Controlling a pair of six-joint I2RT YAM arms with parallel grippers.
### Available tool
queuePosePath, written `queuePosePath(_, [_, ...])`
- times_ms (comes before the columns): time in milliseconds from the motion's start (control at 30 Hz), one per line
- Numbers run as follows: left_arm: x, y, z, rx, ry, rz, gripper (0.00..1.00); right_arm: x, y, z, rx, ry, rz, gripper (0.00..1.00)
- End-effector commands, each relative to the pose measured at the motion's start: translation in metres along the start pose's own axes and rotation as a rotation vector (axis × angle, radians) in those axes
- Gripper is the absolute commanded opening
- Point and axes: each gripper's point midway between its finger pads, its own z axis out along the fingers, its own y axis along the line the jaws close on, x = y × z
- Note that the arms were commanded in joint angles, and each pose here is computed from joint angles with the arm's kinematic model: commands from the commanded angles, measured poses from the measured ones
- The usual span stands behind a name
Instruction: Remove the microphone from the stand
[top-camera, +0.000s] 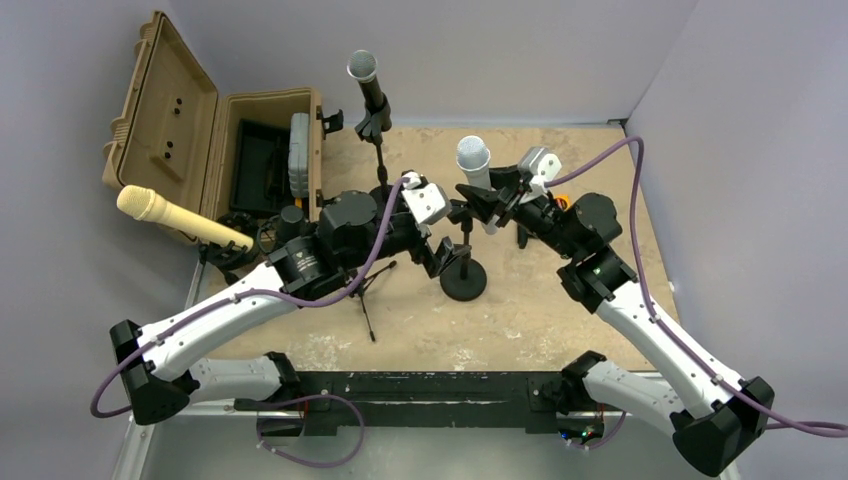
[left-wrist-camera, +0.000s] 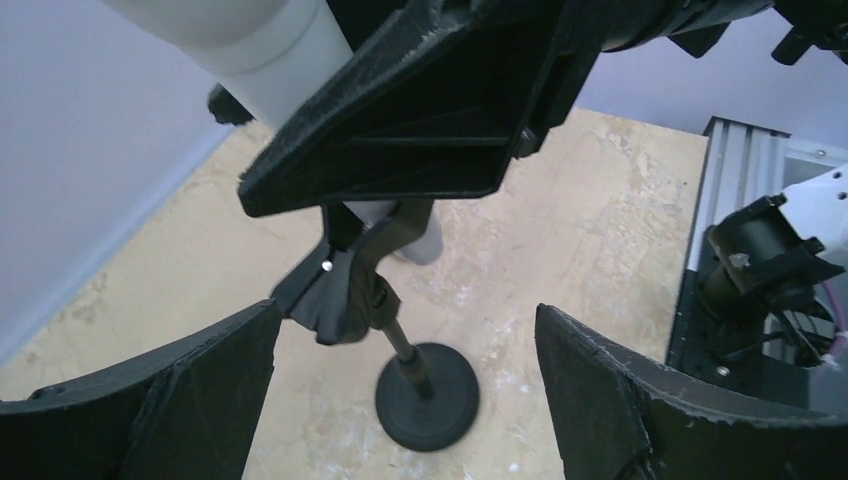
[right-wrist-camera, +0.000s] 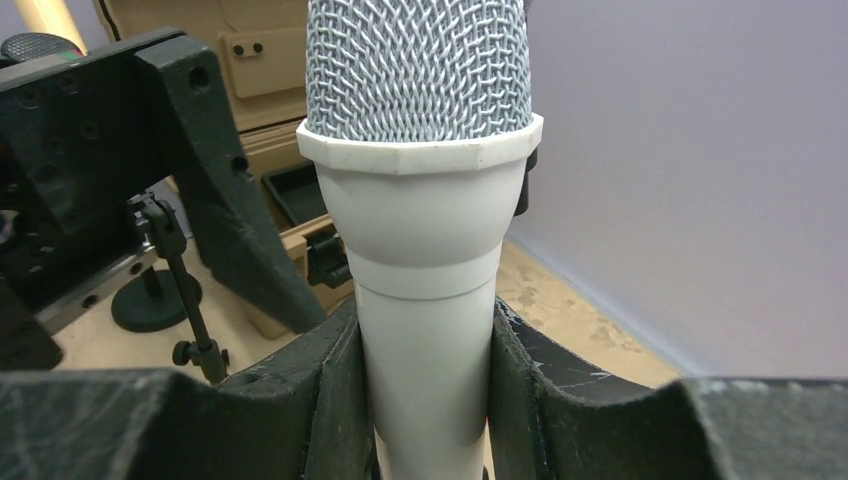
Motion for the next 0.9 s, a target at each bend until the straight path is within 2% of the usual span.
queuePosePath(0, [-0.034, 0.024, 0.005, -0.017, -0.184, 0.108, 0.95, -0.045, 0.008, -0.005, -0.029, -0.154, -0.023, 0.0])
queuePosePath(100, [-0.031, 0.037, 0.007, 0.021, -0.206, 0.074, 0.95, -0.046, 0.009, -0.008, -0.03, -0.159, -0.026, 0.0])
queuePosePath(333, [-0.012, 0.028, 0.021, 0.144, -0.144, 0.143, 0.92, -0.049, 0.009, -0.01, -0.025, -0.169, -0.03, 0.0])
queuePosePath(533, [0.004, 0.032, 0.036, 0.147, -0.09, 0.144, 0.89, -0.045, 0.009, -0.008, -0.031, -0.161, -0.027, 0.0])
queuePosePath(767, [0.013, 0.032, 0.043, 0.149, -0.094, 0.115, 0.73, -0.047, 0.008, -0.008, -0.026, -0.166, -0.029, 0.0])
queuePosePath(867, [0.011, 0.032, 0.042, 0.144, -0.106, 0.107, 0.7, -0.045, 0.009, -0.008, -0.028, -0.163, -0.028, 0.0])
